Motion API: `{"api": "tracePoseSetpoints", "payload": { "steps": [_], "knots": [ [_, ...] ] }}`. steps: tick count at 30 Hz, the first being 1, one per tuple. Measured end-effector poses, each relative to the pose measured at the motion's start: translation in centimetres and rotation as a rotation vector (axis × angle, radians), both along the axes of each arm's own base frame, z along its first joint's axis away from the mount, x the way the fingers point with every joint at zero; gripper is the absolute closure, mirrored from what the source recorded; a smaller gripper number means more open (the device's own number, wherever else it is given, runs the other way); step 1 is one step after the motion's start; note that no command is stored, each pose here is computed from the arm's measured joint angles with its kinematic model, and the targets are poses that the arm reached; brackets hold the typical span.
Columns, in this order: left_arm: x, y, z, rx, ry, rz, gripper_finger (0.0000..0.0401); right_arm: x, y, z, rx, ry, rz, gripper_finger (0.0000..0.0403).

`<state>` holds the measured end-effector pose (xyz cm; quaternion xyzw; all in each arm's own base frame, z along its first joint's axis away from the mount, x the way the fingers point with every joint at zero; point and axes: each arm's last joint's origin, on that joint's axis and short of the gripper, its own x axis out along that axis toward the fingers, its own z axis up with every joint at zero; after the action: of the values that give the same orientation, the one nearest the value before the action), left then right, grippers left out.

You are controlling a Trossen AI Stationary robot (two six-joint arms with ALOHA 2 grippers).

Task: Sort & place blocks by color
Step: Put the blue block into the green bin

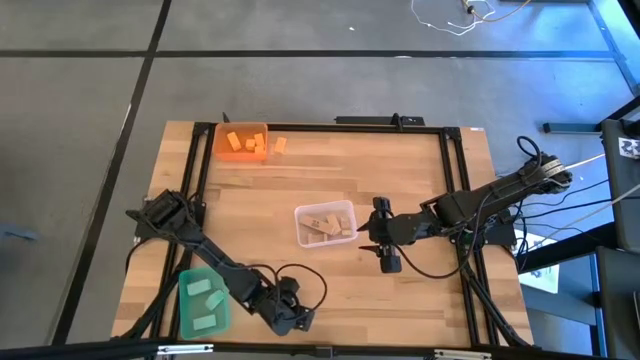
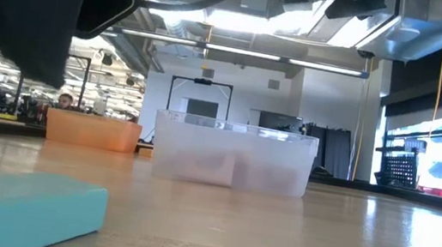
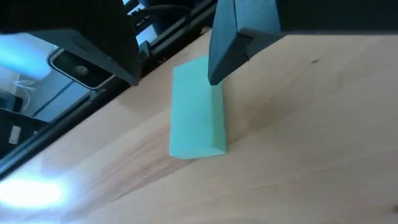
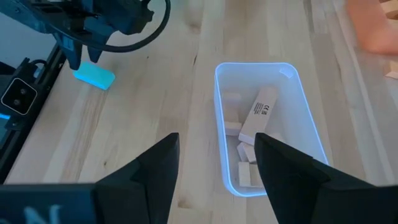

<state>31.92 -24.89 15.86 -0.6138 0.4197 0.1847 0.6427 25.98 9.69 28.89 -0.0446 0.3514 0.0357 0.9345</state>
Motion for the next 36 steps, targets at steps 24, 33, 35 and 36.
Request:
{"api": "tracePoseSetpoints", "payload": {
  "steps": [24,33,35,36],
  "knots": [
    [1.1,0.6,5.7,0.225,0.203,-0.06,0.0226,0.0,0.0,0.0,0.003,-0.006,0.0,0.0194],
    [2.4,-0.2,2.8,0.188,0.241,-0.11,0.0226,0.1,0.0,0.1,0.005,-0.013,0.0,0.0194],
    [2.6,-0.4,2.9,0.191,0.21,-0.117,0.0226,0.1,0.0,0.1,0.005,-0.014,0.0,0.0194],
    [2.6,-0.4,2.9,0.192,0.208,-0.119,0.0226,0.1,0.0,0.1,0.006,-0.015,0.0,0.0194]
  ]
}}
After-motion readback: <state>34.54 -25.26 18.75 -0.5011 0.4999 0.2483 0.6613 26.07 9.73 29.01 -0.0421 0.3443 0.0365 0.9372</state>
